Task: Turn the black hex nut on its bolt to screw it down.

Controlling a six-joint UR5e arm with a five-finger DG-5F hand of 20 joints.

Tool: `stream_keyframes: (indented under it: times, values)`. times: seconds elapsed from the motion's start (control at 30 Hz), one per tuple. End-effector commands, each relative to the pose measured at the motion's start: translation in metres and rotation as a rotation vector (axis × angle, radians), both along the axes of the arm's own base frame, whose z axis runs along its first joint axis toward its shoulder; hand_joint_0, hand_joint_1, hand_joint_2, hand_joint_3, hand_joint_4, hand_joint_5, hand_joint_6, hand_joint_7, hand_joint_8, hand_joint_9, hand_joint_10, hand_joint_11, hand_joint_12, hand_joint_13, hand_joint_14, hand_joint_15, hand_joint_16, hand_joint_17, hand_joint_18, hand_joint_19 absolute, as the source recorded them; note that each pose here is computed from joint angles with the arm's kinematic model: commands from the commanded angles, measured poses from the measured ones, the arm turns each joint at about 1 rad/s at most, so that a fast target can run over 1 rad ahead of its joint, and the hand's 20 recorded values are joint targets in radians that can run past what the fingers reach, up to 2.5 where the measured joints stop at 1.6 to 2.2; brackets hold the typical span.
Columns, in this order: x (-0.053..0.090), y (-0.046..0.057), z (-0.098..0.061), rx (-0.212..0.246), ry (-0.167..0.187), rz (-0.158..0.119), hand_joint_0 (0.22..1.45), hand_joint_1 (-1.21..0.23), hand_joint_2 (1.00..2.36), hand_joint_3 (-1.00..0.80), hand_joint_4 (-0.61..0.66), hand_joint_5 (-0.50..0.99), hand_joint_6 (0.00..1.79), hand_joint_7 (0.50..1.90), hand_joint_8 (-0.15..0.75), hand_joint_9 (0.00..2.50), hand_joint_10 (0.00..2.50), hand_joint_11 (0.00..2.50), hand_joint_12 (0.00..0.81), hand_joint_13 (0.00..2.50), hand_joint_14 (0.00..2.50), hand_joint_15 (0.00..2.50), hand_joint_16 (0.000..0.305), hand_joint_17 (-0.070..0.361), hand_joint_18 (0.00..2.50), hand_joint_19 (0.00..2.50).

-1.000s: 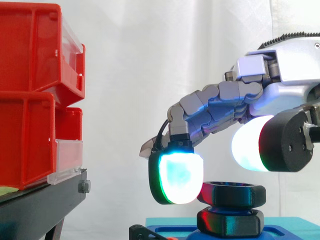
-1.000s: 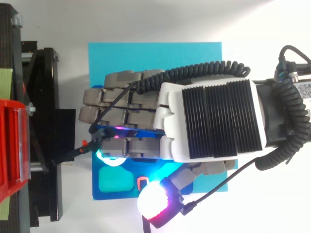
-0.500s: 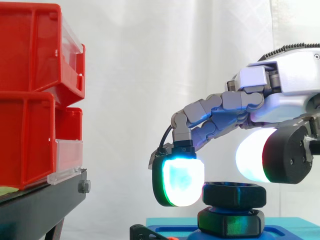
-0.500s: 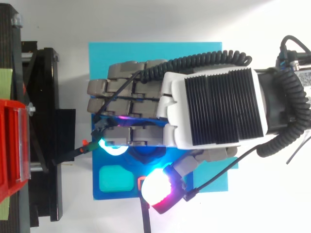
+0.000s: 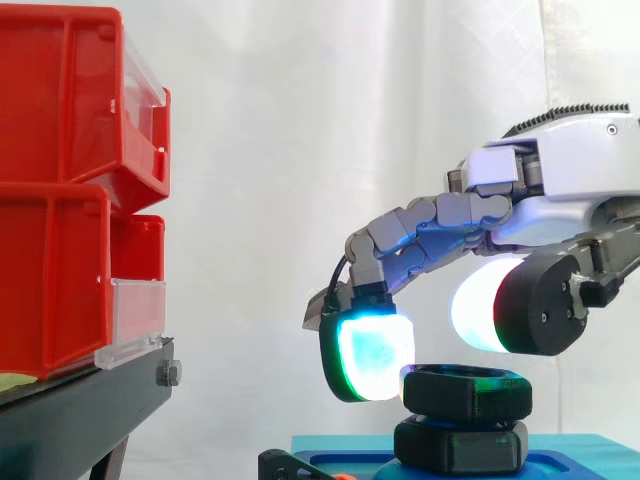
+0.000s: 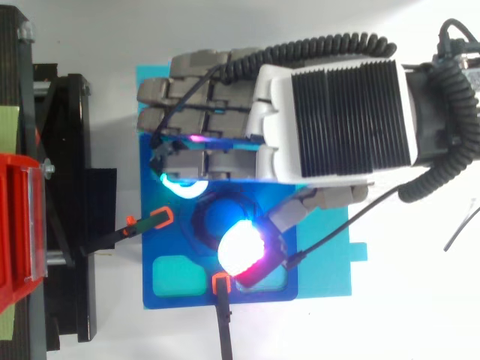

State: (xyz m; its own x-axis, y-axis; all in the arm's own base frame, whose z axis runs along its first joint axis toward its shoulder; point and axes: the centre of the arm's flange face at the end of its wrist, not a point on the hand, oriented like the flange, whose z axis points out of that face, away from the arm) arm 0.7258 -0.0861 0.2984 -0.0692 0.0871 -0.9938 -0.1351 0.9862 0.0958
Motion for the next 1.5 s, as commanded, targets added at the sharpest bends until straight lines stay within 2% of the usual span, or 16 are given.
stream_keyframes:
  times: [0.0,0.1,0.23,0.27,0.37,0.47,0.53,0.57,0.63,0.67,0.8,1.0,1.2,1.27,1.33,1.47]
  values:
    - [-0.002,-0.014,0.001,-0.005,-0.005,0.000,0.52,-0.29,1.00,-0.50,0.19,-0.04,0.50,1.26,0.256,0.46,0.00,0.00,0.316,0.35,0.00,0.00,0.047,0.107,0.32,0.26]
    - [-0.002,-0.019,0.003,-0.003,-0.013,0.005,0.52,-0.29,1.00,-0.50,0.19,-0.05,0.50,1.20,0.255,0.46,0.00,0.00,0.317,0.36,0.00,0.00,0.047,0.107,0.32,0.27]
    - [0.000,-0.019,0.008,-0.003,-0.027,0.005,0.52,-0.28,1.00,-0.50,0.20,-0.06,0.50,1.13,0.256,0.47,0.00,0.00,0.319,0.36,0.00,0.00,0.047,0.107,0.32,0.26]
    - [0.002,-0.015,0.010,-0.001,-0.033,0.011,0.52,-0.28,1.00,-0.50,0.20,-0.06,0.50,1.12,0.256,0.47,0.00,0.00,0.319,0.36,0.00,0.00,0.047,0.107,0.33,0.26]
    - [0.003,-0.012,0.011,-0.001,-0.037,0.011,0.52,-0.28,1.00,-0.50,0.20,-0.07,0.50,1.08,0.256,0.47,0.00,0.00,0.320,0.36,0.00,0.00,0.048,0.107,0.32,0.27]
    - [0.006,-0.002,0.013,0.007,-0.048,0.023,0.51,-0.27,1.00,-0.50,0.21,-0.07,0.50,1.05,0.257,0.47,0.00,0.00,0.322,0.36,0.00,0.00,0.048,0.108,0.33,0.27]
    - [0.006,0.000,0.013,0.007,-0.048,0.026,0.51,-0.26,1.00,-0.50,0.22,-0.08,0.50,1.03,0.257,0.47,0.00,0.00,0.323,0.36,0.00,0.00,0.048,0.109,0.32,0.28]
    - [0.007,0.009,0.013,0.011,-0.051,0.036,0.51,-0.25,1.00,-0.50,0.22,-0.08,0.50,1.03,0.257,0.47,0.00,0.00,0.322,0.36,0.00,0.00,0.048,0.109,0.32,0.27]
    - [0.009,0.016,0.013,0.016,-0.055,0.044,0.51,-0.24,1.00,-0.50,0.21,-0.08,0.50,1.03,0.256,0.47,0.00,0.00,0.323,0.35,0.00,0.00,0.049,0.110,0.31,0.28]
    - [0.010,0.023,0.014,0.021,-0.060,0.050,0.51,-0.24,1.00,-0.50,0.21,-0.08,0.50,1.03,0.255,0.47,0.00,0.00,0.323,0.35,0.00,0.00,0.049,0.110,0.31,0.28]
    - [0.011,0.038,0.014,0.023,-0.056,0.068,0.51,-0.22,1.00,-0.50,0.20,-0.07,0.50,1.00,0.253,0.46,0.00,0.00,0.323,0.35,0.00,0.00,0.049,0.110,0.30,0.28]
    - [0.012,0.052,0.014,0.023,-0.056,0.077,0.51,-0.22,1.00,-0.50,0.16,-0.07,0.50,0.93,0.242,0.48,0.00,0.00,0.320,0.35,0.00,0.00,0.049,0.110,0.31,0.28]
    - [0.011,0.050,0.011,0.020,-0.040,0.074,0.51,-0.21,1.00,-0.50,0.13,-0.07,0.50,0.89,0.229,0.50,0.00,0.00,0.315,0.37,0.00,0.00,0.048,0.109,0.31,0.28]
    - [0.010,0.049,0.011,0.018,-0.040,0.073,0.51,-0.21,1.00,-0.50,0.12,-0.06,0.50,0.93,0.227,0.51,0.00,0.00,0.314,0.37,0.00,0.00,0.048,0.109,0.33,0.28]
    - [0.010,0.049,0.010,0.015,-0.039,0.073,0.52,-0.21,1.00,-0.50,0.11,-0.04,0.50,1.03,0.228,0.53,0.00,0.00,0.311,0.37,0.00,0.00,0.047,0.107,0.32,0.28]
    - [0.008,0.044,0.008,-0.003,-0.022,0.067,0.52,-0.21,1.00,-0.50,0.09,-0.04,0.50,1.06,0.228,0.54,0.00,0.00,0.310,0.38,0.00,0.00,0.047,0.106,0.32,0.28]
